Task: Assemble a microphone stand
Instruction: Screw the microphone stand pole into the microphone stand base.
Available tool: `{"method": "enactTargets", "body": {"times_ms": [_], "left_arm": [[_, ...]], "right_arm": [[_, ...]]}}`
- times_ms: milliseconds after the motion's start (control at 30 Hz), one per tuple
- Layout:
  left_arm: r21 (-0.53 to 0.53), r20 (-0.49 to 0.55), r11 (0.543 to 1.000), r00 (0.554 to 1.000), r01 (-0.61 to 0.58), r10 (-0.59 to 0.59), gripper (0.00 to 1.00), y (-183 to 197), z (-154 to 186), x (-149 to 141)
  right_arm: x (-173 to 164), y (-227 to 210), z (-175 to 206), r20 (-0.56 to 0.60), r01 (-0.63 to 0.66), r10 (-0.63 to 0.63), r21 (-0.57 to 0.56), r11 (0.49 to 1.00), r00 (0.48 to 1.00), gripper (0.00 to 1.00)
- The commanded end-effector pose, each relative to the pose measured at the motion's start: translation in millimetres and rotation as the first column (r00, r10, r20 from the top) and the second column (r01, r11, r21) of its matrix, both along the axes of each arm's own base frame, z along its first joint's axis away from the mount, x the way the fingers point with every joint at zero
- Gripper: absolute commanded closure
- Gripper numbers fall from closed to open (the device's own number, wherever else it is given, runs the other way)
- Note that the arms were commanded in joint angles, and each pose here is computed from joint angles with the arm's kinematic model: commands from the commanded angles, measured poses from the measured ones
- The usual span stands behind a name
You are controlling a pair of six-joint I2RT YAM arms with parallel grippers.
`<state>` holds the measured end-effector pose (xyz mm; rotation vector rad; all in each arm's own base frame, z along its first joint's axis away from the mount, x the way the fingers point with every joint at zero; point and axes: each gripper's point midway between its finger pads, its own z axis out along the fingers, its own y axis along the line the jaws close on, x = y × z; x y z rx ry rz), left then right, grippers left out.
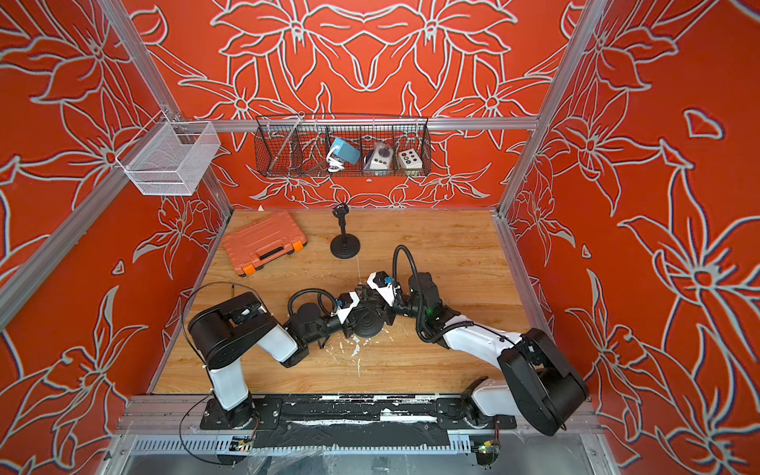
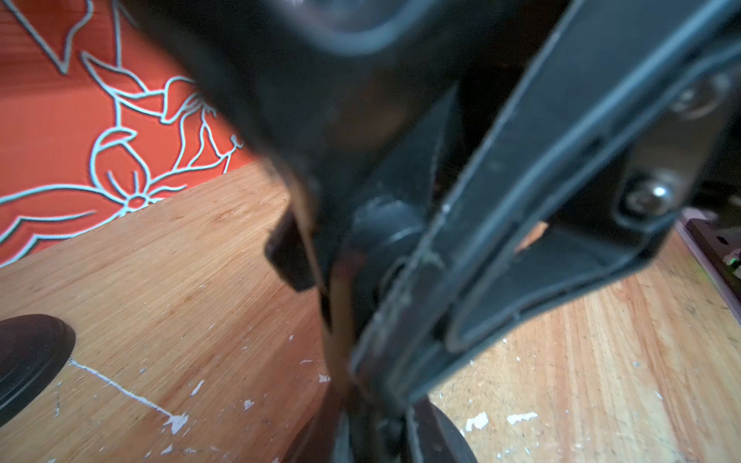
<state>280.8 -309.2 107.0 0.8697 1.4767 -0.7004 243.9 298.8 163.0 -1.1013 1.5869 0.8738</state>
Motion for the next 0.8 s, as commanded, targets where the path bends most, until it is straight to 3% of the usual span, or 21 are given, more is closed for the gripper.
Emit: {"method": "enactTargets", "body": {"times_ms": [0, 100, 233, 367, 533, 767], "left_arm": [[0.138, -0.113, 0.99, 0.993, -0.028, 0.043, 0.89, 14, -52, -5], [0.135, -0.115, 0.99, 0.992, -0.038, 0.054, 0.85, 15, -51, -4], [0.121, -0.122, 0.991, 0.99, -0.061, 0.076, 0.71, 16, -48, 0], [0.095, -0.119, 0.993, 0.99, -0.069, 0.081, 0.68, 14, -42, 0], [0.015, -0.126, 0.997, 0.989, -0.076, 0.077, 0.67, 10, -20, 2], [-0.06, -0.058, 0.996, 0.996, -0.07, 0.066, 0.66, 4, 18, 6]], "right_arm": [[8, -3, -2, 0.04, 0.09, -0.09, 0.001, 0.996, 0.995, 0.76], [7, -4, -7, 0.063, 0.145, -0.144, -0.016, 0.989, 0.988, 1.0], [10, -17, -20, 0.094, 0.331, -0.325, -0.057, 0.942, 0.941, 1.0], [9, -30, -33, 0.097, 0.472, -0.464, -0.094, 0.877, 0.881, 1.0], [6, -29, -44, 0.12, 0.527, -0.513, -0.161, 0.835, 0.85, 1.0], [6, -21, -43, 0.096, 0.517, -0.508, -0.154, 0.842, 0.856, 1.0]]}}
